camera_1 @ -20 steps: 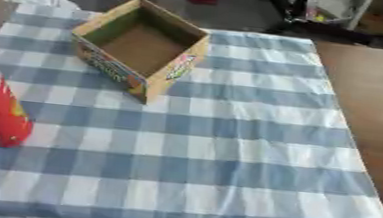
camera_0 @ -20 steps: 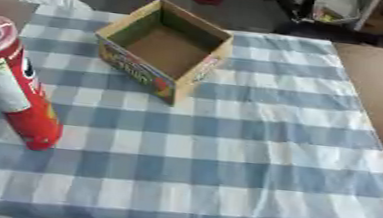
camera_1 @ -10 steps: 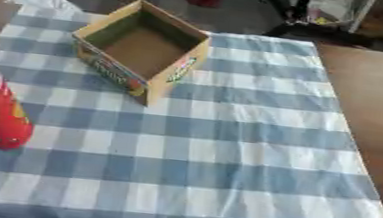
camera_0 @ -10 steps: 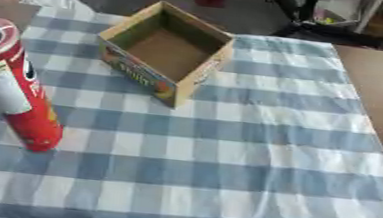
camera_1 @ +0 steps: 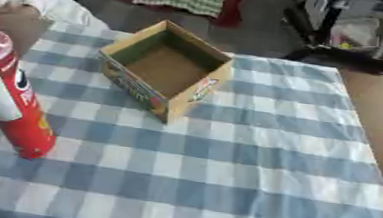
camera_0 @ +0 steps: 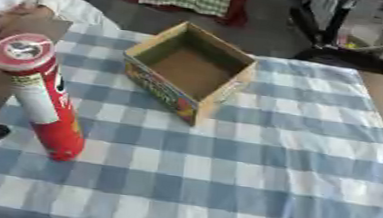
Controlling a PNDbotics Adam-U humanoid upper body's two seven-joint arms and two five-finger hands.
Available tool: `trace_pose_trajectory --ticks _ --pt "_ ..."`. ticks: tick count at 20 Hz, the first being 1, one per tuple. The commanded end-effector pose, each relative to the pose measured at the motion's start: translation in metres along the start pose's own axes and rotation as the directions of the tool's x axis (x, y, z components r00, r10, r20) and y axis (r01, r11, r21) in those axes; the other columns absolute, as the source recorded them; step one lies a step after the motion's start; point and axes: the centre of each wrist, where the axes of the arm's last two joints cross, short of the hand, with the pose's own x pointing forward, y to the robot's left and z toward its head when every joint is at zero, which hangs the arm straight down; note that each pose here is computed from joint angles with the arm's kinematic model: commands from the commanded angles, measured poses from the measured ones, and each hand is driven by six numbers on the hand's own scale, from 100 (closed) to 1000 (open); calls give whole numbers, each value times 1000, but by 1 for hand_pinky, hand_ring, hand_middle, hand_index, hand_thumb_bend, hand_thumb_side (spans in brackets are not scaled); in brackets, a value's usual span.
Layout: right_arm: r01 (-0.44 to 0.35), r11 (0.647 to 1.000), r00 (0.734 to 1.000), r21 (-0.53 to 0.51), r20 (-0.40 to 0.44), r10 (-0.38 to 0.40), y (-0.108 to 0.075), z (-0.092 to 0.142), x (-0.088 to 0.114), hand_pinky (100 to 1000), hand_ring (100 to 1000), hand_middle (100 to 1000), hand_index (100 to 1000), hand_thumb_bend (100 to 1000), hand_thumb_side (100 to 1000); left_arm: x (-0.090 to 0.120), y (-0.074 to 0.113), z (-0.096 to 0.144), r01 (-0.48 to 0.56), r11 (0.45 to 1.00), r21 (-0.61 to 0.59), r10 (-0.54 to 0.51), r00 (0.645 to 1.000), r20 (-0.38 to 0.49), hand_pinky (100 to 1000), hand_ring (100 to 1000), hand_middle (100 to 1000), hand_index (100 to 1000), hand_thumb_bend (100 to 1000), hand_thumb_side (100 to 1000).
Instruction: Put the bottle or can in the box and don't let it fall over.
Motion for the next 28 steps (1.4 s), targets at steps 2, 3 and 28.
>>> trace_pose_trajectory --ticks 2,3,28 --pt "-5 1000 999 8 33 5 -2 -3 9 877 1000 865 858 100 666 5 5 -2 24 1000 -8 -24 1000 -3 1000 1000 982 923 863 193" --pt "-5 1000 999 8 32 5 -2 -3 9 876 1000 863 857 100 667 4 4 -2 24 1000 -7 -24 1000 -10 1000 1000 976 922 867 197" --pt "9 999 1000 35 18 -9 1 -1 7 884 1000 858 857 100 660 -5 -19 -22 -67 993 -96 61 996 -64 1000 1000 946 890 920 254"
